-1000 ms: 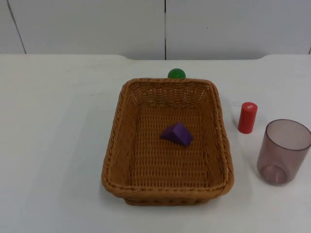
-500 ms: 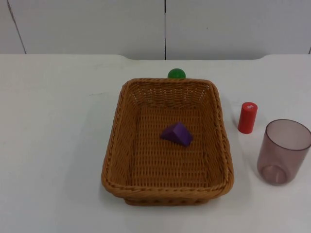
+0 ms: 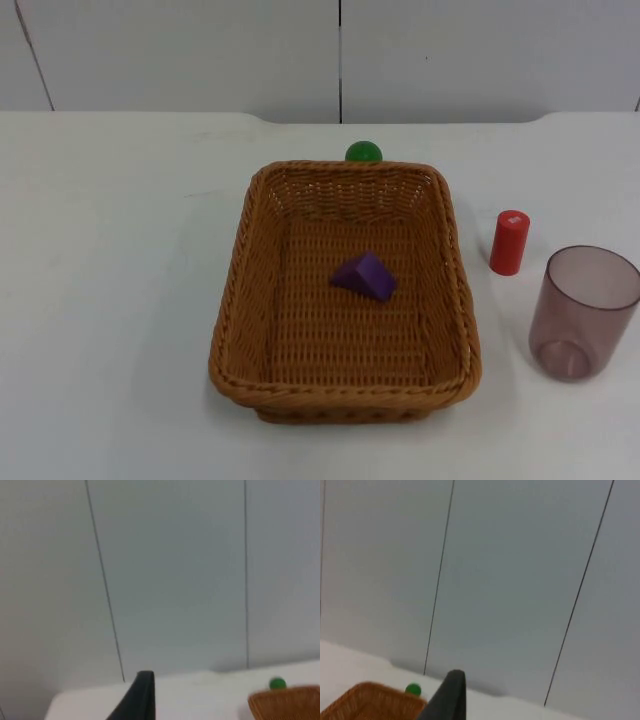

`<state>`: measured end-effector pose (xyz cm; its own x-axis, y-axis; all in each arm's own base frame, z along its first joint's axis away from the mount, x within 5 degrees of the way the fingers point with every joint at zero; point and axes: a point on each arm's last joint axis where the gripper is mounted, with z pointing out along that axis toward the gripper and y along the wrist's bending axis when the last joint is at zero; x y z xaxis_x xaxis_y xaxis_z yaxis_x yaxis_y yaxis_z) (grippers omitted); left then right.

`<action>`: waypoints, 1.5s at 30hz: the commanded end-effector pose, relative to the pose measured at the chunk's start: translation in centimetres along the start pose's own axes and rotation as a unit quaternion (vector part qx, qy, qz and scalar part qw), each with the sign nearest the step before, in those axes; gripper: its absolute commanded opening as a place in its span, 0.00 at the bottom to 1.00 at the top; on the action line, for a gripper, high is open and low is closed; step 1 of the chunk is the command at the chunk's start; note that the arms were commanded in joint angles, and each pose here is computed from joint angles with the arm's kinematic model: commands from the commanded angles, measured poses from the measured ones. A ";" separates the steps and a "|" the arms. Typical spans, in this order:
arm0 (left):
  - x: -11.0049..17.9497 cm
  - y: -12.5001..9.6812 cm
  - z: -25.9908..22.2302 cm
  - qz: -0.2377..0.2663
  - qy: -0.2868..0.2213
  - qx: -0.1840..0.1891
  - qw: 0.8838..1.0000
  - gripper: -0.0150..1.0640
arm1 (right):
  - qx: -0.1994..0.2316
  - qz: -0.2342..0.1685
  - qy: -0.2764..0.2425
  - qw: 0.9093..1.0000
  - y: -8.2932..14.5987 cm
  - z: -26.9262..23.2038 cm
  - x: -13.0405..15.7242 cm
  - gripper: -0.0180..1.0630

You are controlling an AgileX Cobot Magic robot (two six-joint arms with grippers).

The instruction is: Pick up the basket with the left hand and place the triangular block into the basket with the right hand.

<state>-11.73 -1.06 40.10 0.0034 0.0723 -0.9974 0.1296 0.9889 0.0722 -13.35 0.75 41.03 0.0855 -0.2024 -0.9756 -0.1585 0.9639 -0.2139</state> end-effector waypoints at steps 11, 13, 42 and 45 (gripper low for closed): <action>5.3 0.4 6.3 -0.021 0.120 0.010 0.992 0.99 | 0.096 0.080 0.097 0.987 -1.7 3.0 3.2 0.98; 6.5 0.7 7.3 -0.015 0.140 -0.003 0.990 0.99 | 0.092 0.081 0.124 0.985 -1.7 4.1 4.3 0.98; 12.7 1.5 11.1 -0.027 0.244 -0.039 0.969 0.99 | 0.070 0.085 0.271 0.956 -0.6 11.5 14.1 0.98; 12.7 1.5 11.1 -0.027 0.244 -0.039 0.969 0.99 | 0.074 0.100 0.270 0.955 -0.6 11.5 14.1 0.98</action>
<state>-0.55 -0.09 27.50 -0.4800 0.0616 -0.8751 0.0435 0.9980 0.0464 -0.75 -0.66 27.90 -0.4733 -0.0454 -0.8797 0.0115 0.9983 -0.0577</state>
